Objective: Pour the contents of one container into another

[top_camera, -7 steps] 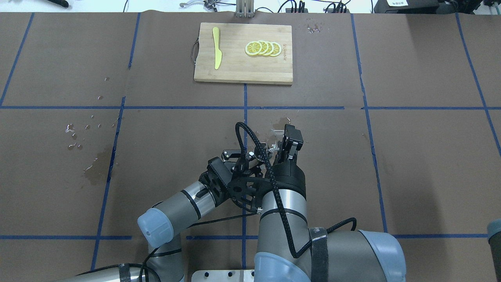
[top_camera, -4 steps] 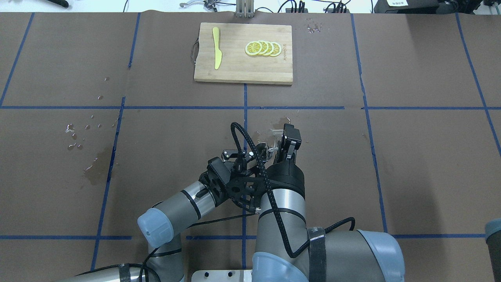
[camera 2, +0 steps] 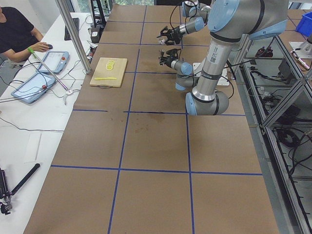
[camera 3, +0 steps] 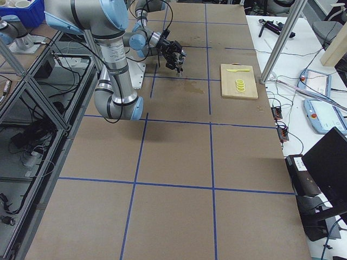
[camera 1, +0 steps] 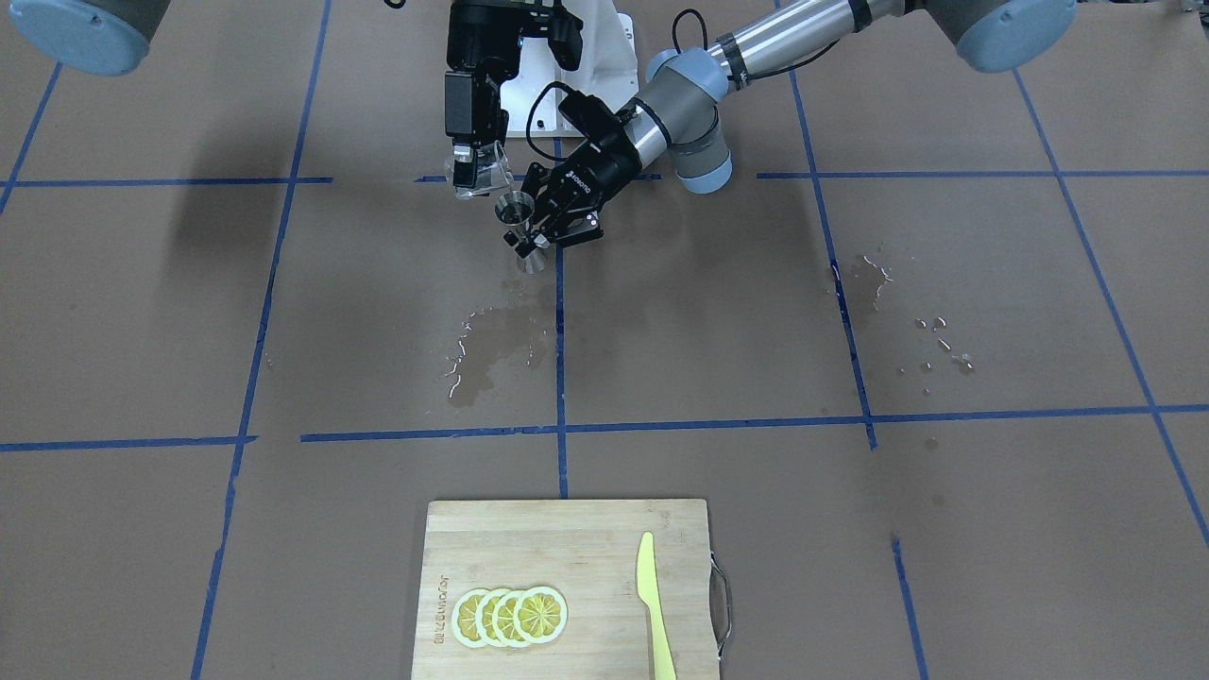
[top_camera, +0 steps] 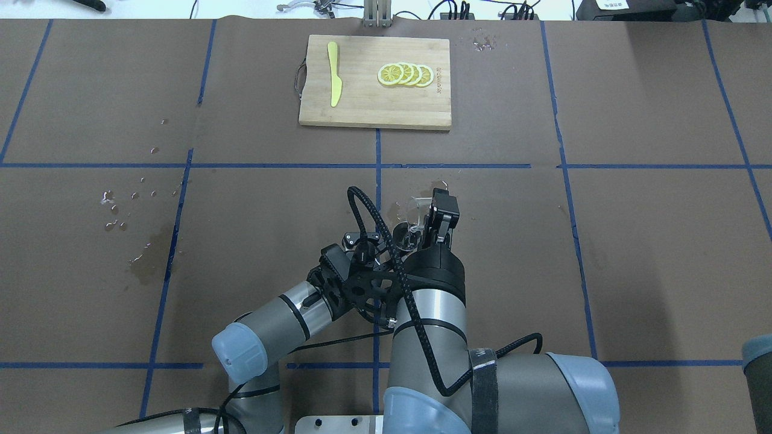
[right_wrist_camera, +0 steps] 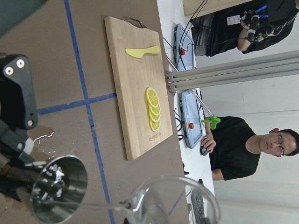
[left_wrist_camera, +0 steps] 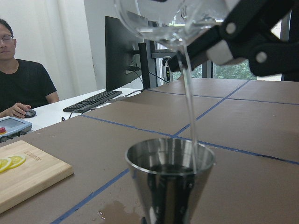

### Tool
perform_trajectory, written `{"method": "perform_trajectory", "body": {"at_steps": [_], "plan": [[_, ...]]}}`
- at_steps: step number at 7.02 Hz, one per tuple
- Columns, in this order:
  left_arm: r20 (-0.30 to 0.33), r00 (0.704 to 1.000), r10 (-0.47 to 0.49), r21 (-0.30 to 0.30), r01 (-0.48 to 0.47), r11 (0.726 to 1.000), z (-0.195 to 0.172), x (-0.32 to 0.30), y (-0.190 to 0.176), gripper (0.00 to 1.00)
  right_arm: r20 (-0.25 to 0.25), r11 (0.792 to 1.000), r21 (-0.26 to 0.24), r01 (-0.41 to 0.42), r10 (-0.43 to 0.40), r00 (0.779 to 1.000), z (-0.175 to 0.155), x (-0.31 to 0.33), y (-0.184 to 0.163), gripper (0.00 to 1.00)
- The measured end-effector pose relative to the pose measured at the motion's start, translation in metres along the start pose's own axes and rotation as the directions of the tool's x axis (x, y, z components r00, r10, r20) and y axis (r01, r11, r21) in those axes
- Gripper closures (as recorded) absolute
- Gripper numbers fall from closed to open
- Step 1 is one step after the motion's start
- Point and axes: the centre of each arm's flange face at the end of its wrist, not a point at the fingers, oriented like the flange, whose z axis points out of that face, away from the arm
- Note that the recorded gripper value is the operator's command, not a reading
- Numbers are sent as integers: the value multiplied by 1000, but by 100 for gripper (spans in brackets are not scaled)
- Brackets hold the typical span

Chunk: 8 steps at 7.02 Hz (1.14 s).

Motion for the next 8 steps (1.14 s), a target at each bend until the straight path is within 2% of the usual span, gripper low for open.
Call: {"method": "perform_trajectory", "body": {"at_steps": [3, 4, 5, 6, 7, 8], "plan": [[-2, 1000, -3, 4, 3, 1000, -2, 0, -1, 100, -7, 999, 4, -36, 36, 999, 2, 4, -1, 92], [-3, 1000, -5, 8, 5, 1000, -3, 0, -3, 100, -4, 994, 15, -110, 110, 994, 2, 6, 0, 92], [-3, 1000, -6, 12, 6, 1000, -3, 0, -5, 100, 10, 971, 44, -237, 237, 972, 3, 10, 1, 92], [-1, 1000, -6, 18, 6, 1000, -3, -1, -8, 100, 34, 925, 76, -373, 371, 928, 2, 15, 4, 93], [4, 1000, -6, 29, 6, 1000, -4, -6, -14, 100, 62, 854, 94, -512, 509, 859, 3, 19, 10, 93], [15, 1000, -7, 43, 6, 999, -6, -13, -21, 100, 85, 762, 98, -640, 634, 768, 4, 24, 20, 93]]}}
